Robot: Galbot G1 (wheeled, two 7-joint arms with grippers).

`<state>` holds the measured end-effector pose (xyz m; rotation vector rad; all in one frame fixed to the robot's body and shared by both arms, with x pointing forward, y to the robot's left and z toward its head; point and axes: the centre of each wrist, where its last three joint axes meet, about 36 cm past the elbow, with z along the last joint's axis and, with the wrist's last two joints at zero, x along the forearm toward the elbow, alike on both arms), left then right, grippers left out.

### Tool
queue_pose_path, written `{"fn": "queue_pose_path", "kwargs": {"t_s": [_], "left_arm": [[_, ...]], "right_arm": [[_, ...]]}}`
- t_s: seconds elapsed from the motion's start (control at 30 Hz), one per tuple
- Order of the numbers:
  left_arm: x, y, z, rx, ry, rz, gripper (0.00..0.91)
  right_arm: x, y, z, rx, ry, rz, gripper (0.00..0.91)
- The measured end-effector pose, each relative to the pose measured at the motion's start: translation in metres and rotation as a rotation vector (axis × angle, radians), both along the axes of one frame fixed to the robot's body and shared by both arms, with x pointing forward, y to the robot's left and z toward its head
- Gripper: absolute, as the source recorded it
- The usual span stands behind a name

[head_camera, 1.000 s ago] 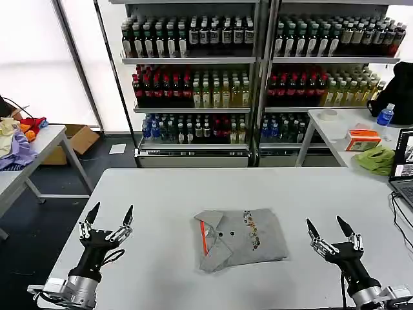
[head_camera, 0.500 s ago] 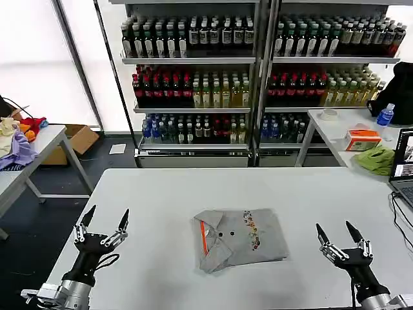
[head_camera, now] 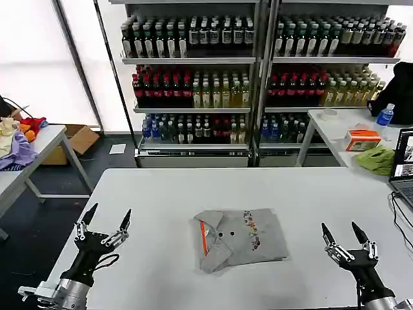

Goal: Fold and organize the clothes.

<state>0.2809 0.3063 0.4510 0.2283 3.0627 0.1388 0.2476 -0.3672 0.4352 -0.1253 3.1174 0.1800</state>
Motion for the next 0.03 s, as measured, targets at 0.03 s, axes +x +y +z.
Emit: {"fn": "queue_pose_path", "kwargs": {"t_s": [0.03], "left_arm": [[-0.0007,-0.0003,0.0003,0.002,0.002,0.0,0.907]], "right_arm": [[0.0003,-0.0004,-0.0001,0.001,-0.002,-0.001,0.907]]}}
